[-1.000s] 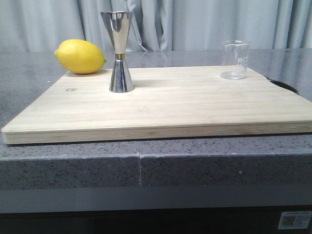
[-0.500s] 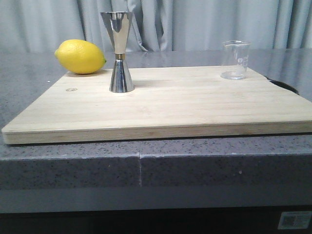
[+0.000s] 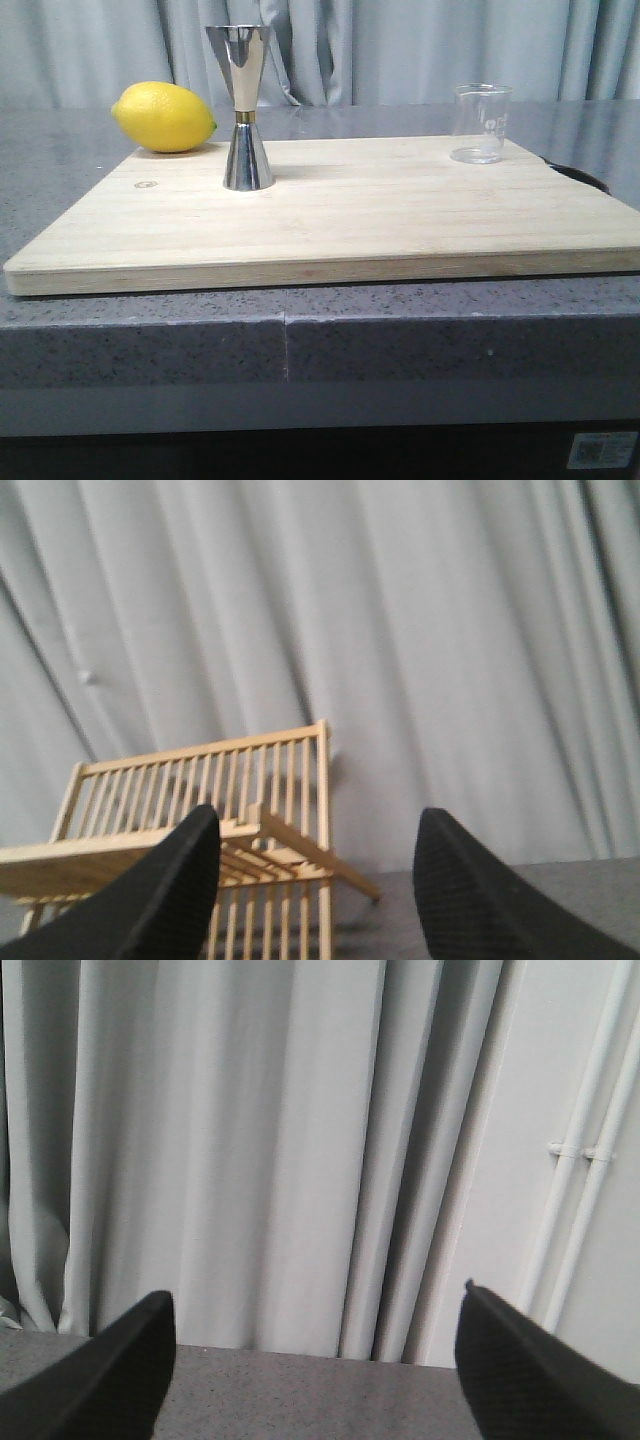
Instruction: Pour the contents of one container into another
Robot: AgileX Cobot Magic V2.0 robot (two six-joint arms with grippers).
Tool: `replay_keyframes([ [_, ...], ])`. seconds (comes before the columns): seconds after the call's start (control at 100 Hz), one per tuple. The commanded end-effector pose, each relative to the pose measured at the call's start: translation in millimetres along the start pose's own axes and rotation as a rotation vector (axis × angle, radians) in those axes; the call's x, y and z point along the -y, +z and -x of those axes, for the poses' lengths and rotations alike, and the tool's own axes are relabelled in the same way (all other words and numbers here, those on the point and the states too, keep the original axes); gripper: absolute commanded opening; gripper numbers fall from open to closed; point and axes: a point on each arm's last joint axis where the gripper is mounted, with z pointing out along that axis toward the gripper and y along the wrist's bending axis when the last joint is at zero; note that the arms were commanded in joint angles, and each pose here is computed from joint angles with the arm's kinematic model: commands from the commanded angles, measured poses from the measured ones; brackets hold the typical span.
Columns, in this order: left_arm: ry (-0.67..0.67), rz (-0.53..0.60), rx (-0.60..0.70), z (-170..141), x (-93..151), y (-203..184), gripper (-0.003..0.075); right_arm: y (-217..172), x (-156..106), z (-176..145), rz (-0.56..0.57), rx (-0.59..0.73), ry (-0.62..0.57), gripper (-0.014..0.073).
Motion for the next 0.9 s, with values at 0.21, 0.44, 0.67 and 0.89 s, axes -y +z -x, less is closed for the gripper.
replay_keyframes([
  [0.21, -0.131, -0.152, -0.042, -21.5, 26.5, 5.0, 0.0389, -23.2, 8.0, -1.7, -0.08, 0.023, -0.044, 0.0523],
  [0.44, -0.169, -0.389, -0.127, -47.8, 66.6, 6.5, 0.0388, -44.8, 6.3, -21.1, -0.083, -0.005, 0.012, 0.0523],
  [0.67, -0.218, -0.478, -0.209, -73.2, 87.1, -2.7, 0.0388, -66.2, 1.3, -49.2, -0.067, -0.048, 0.035, 0.0523],
  [0.89, -0.24, -0.515, -0.23, -79.2, 94.8, -7.1, 0.0388, -80.7, -8.9, -79.4, 0.0, -0.103, 0.031, 0.0522],
])
